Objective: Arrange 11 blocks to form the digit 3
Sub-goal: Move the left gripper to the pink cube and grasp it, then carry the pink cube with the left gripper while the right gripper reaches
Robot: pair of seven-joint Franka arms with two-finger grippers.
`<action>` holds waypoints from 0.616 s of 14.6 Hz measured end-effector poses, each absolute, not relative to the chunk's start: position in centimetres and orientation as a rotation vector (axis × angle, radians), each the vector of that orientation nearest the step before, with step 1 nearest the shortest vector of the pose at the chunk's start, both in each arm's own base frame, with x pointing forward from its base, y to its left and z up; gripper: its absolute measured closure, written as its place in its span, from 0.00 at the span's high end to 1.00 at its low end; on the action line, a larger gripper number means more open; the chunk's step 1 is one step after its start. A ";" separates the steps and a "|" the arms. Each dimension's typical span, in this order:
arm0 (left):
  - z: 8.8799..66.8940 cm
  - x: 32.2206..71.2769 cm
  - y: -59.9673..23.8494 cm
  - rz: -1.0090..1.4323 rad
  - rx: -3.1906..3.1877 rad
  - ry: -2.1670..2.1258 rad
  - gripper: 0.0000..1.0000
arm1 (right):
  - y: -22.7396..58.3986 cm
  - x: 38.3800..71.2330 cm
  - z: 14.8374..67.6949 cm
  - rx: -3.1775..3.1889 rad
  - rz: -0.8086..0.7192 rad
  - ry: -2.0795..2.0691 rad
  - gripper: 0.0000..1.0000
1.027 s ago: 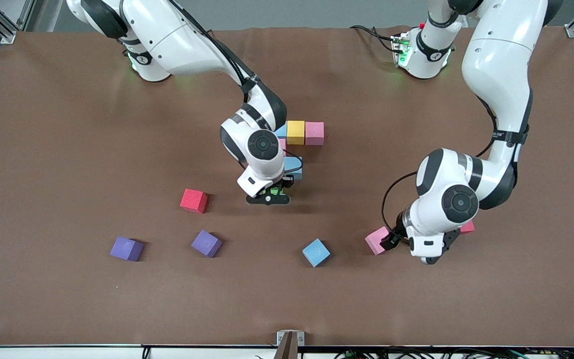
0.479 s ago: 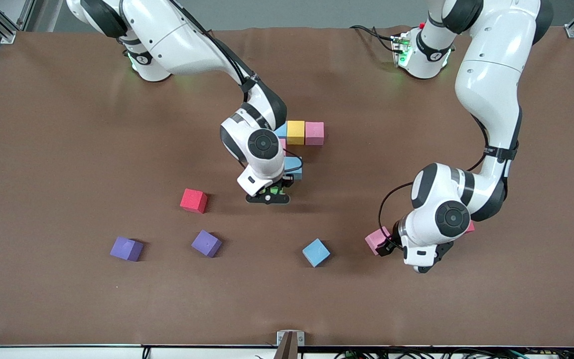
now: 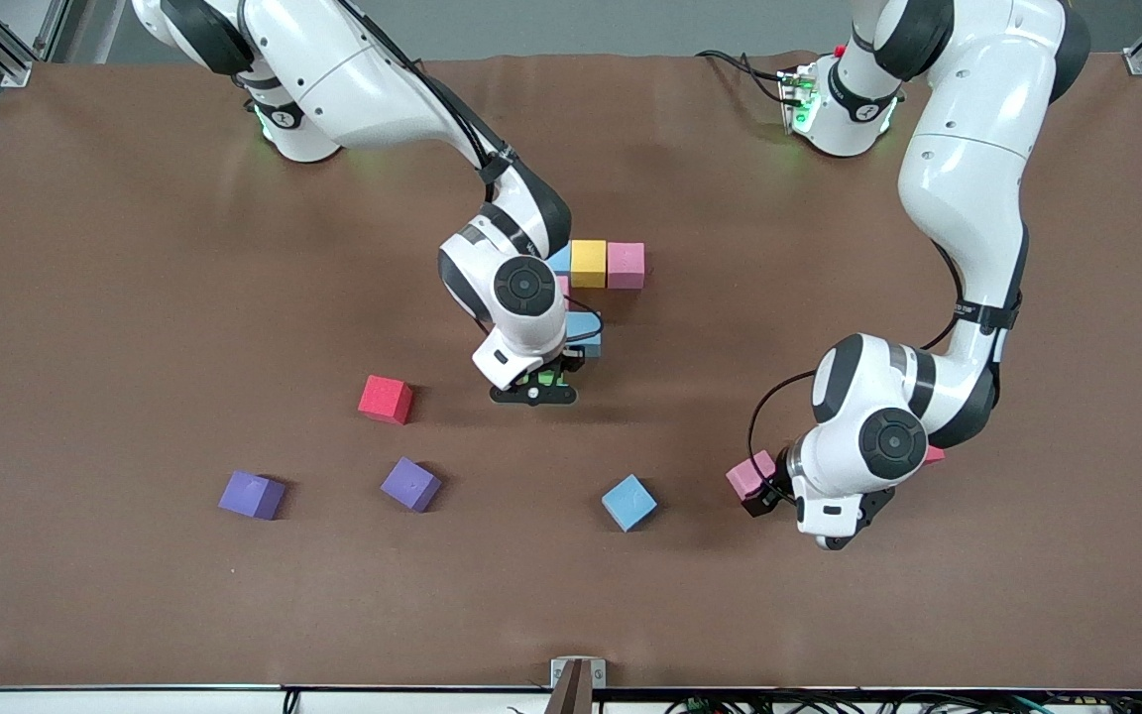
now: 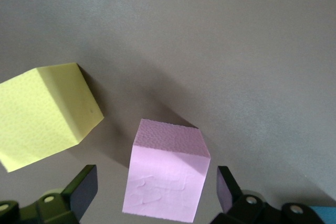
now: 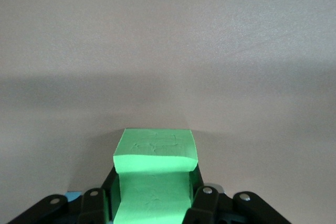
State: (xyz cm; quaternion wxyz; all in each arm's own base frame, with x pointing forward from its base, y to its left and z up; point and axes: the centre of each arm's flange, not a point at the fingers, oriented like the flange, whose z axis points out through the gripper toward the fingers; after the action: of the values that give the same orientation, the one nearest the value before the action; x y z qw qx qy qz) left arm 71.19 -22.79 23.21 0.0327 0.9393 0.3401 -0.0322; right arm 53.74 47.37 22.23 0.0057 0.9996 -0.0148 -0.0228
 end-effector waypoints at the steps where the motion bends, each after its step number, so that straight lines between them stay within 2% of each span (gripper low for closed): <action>1: 22.8 71.2 -22.8 -0.095 2.888 1.046 1.00 | 47.4 53.7 22.2 3.129 -0.071 -0.046 0.54; 5: 21.2 71.2 -23.2 -0.113 2.861 1.057 1.00 | 47.4 53.7 22.2 3.129 -0.071 -0.047 0.54; 7: 20.8 71.0 -23.3 -0.126 2.856 1.062 0.97 | 47.3 53.7 22.1 3.127 -0.075 -0.049 0.65; 8: 20.8 71.0 -23.5 -0.138 2.838 1.082 0.92 | 47.3 53.6 22.1 3.126 -0.076 -0.049 0.78; 9: 20.8 70.9 -23.7 -0.149 2.818 1.113 0.83 | 47.3 53.7 22.1 3.126 -0.076 -0.050 0.87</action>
State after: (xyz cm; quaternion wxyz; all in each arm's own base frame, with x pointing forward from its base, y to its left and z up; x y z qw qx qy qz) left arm 70.92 -23.72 20.82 0.0539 0.9276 0.3665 -0.0489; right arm 53.65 47.31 22.06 0.0071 0.9996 -0.0158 -0.0243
